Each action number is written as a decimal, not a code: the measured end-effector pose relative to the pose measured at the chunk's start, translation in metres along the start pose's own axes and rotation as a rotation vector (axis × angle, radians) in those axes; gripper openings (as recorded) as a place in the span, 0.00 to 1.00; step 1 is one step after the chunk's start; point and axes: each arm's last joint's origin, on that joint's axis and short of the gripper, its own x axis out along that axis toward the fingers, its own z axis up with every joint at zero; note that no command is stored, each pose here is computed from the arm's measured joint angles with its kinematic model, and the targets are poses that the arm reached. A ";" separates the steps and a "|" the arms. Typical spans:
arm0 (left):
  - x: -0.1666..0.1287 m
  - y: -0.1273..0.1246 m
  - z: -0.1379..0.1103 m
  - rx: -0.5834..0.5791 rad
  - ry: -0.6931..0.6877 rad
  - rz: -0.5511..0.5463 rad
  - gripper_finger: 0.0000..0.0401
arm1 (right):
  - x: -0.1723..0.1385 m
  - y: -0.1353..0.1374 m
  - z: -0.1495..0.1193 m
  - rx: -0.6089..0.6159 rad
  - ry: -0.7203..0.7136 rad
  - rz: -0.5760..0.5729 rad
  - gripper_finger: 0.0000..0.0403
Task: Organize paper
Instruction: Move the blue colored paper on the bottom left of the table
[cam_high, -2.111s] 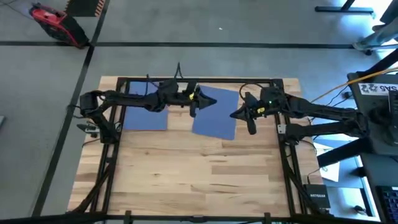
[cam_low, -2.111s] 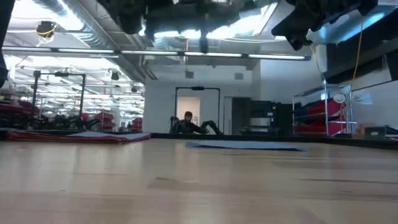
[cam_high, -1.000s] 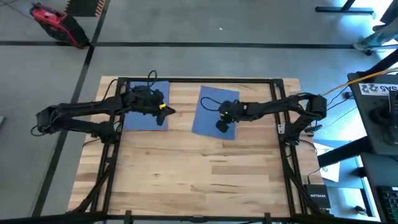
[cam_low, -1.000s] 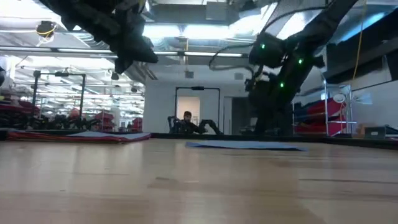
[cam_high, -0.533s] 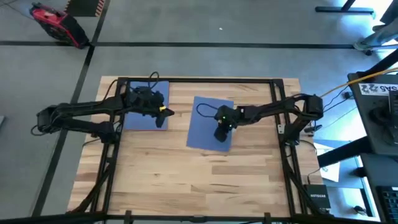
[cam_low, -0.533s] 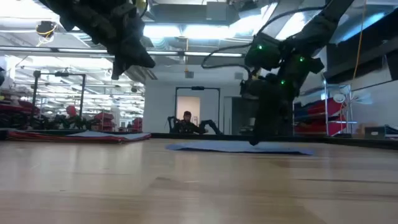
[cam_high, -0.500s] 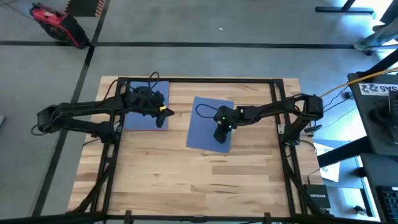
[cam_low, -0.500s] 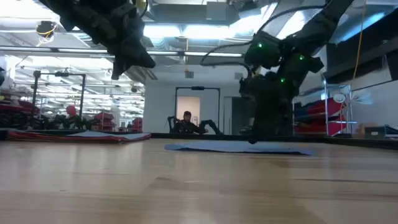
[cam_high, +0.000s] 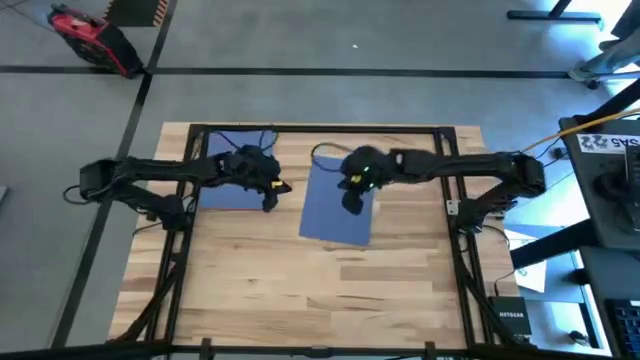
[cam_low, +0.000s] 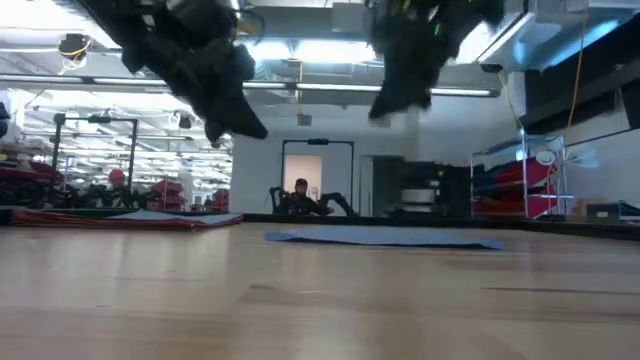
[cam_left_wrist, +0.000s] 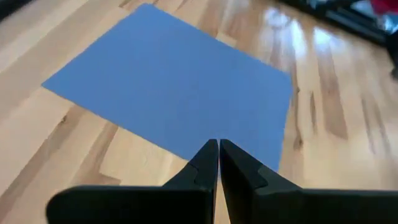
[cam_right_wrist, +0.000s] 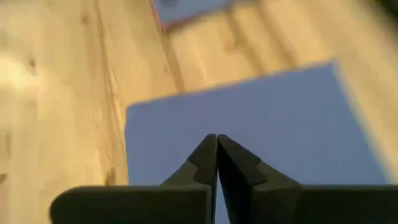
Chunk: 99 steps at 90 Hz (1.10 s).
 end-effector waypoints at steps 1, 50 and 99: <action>0.002 0.000 0.000 0.002 0.000 -0.005 0.00 | -0.004 0.000 0.002 -0.002 -0.012 0.004 0.00; 0.099 0.008 0.012 0.148 0.068 -0.078 0.00 | -0.094 -0.001 -0.004 -0.040 -0.126 -0.090 0.00; 0.149 0.011 -0.004 0.206 0.258 -0.051 0.00 | -0.102 -0.002 -0.012 -0.083 -0.080 -0.118 0.00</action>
